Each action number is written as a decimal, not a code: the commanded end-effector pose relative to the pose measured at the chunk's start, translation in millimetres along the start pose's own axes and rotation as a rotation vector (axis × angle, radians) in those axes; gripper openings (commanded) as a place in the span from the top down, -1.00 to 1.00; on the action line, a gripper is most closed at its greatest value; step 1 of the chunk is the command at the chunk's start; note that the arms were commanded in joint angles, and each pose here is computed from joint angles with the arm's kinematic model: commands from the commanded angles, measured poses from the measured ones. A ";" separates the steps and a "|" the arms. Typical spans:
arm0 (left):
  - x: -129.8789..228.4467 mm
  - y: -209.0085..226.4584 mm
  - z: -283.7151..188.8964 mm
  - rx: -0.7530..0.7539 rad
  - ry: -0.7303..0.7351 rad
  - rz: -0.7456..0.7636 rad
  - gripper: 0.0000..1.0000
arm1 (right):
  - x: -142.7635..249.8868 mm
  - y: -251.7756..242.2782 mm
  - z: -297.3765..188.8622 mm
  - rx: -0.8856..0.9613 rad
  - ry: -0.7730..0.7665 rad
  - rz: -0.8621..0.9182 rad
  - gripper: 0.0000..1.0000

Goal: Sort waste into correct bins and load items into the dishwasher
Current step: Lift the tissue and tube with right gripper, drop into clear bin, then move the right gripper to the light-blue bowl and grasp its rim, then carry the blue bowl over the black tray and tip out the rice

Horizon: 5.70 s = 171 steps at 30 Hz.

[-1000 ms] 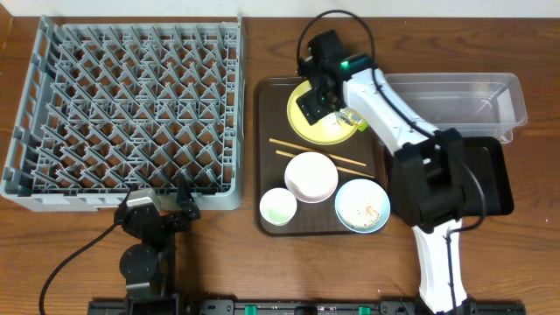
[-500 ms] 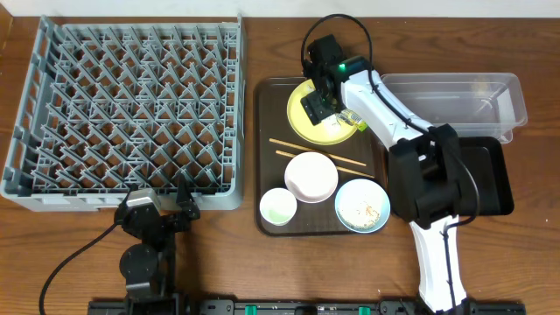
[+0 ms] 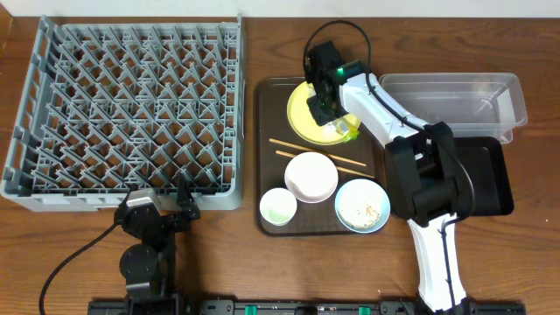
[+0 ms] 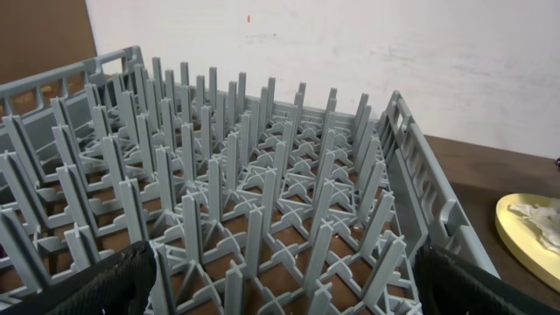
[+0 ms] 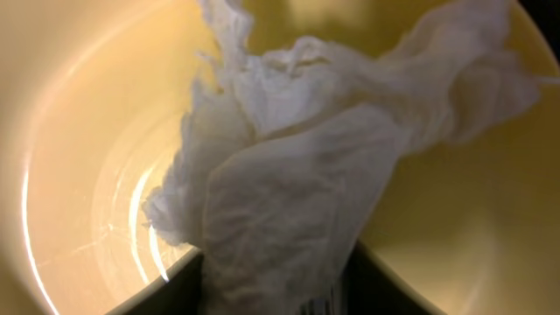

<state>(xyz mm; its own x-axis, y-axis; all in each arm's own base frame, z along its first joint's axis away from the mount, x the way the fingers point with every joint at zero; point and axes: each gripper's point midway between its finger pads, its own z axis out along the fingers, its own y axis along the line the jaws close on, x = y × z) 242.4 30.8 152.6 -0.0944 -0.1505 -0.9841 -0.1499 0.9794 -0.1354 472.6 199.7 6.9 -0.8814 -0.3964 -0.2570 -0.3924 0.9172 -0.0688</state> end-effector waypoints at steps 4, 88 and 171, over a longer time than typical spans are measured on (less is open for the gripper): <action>17.3 4.9 1.8 -0.020 0.046 0.014 -0.89 | 8.3 -5.9 5.4 0.002 0.024 0.018 0.98; 17.3 4.9 1.8 -0.020 0.046 0.014 -0.89 | 167.1 43.2 -198.1 -0.146 0.137 0.094 -0.72; 17.3 4.9 1.8 -0.020 0.046 0.014 -0.89 | 159.6 -69.6 -204.9 -0.883 -0.479 0.364 0.97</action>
<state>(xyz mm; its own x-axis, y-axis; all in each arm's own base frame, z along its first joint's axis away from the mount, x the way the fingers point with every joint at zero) 242.5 30.8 152.5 -0.0951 -0.1510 -0.9840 -0.1501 0.9793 -0.1357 302.9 55.9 147.7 -0.9028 0.1019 -0.4178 -0.2327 0.7013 0.6739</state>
